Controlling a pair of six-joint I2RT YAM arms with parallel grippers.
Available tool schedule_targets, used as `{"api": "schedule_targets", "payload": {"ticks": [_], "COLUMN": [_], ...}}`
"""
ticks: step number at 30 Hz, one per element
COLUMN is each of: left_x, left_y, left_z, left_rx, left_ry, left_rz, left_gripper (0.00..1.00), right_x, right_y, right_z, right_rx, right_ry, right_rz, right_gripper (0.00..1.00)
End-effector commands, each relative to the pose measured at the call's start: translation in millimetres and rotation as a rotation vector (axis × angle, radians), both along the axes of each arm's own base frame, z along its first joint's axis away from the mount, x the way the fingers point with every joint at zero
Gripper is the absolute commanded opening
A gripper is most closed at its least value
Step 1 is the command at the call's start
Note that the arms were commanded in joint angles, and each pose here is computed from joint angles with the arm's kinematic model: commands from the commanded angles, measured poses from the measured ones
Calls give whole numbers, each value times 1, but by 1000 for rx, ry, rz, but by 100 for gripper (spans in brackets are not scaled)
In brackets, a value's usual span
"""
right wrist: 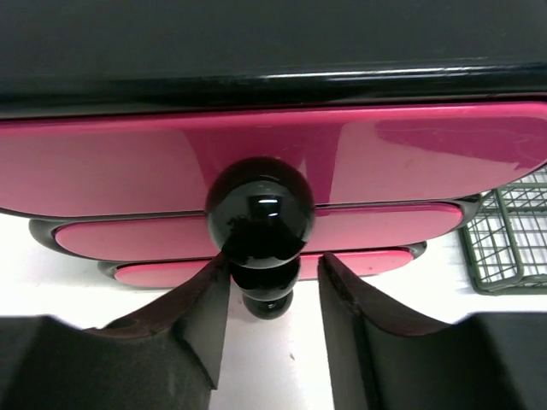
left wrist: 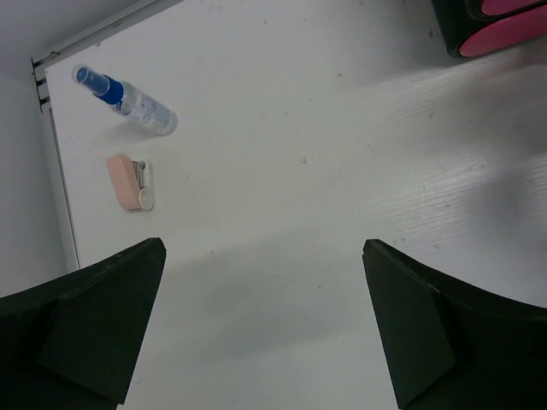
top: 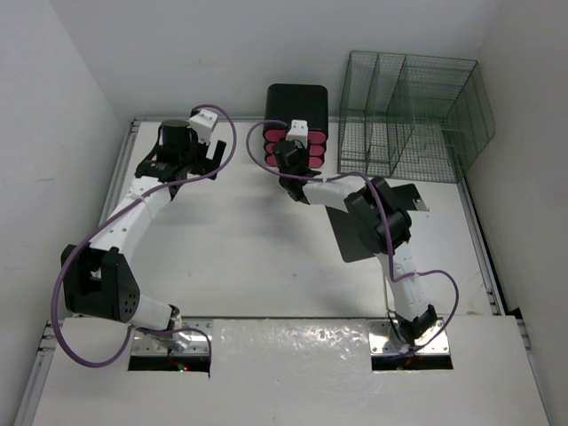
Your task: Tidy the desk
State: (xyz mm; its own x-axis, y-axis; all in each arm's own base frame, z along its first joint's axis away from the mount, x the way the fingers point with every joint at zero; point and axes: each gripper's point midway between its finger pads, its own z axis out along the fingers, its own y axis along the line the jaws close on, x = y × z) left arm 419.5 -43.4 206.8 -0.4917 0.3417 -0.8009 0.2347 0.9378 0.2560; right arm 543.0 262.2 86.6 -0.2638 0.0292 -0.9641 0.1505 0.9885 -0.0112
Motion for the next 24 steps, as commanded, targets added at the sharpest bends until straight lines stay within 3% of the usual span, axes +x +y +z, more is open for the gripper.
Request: {"api": "schedule_targets", "payload": {"ticks": [1, 14, 24], "left_x": [4, 4, 3], "left_y": [-4, -4, -3], "left_z": [4, 3, 5], "left_rx": [-8, -7, -5], "left_ry": [-22, -17, -22], "left_rz": [-15, -15, -11], "left_gripper": [100, 100, 100], "right_x": [12, -2, -54], "right_y": [2, 3, 0], "right_z": [23, 18, 31], "right_rx": [15, 57, 38], "right_ry": [-74, -50, -81], "right_rz": [-35, -10, 40], "right_gripper": [43, 1, 0]}}
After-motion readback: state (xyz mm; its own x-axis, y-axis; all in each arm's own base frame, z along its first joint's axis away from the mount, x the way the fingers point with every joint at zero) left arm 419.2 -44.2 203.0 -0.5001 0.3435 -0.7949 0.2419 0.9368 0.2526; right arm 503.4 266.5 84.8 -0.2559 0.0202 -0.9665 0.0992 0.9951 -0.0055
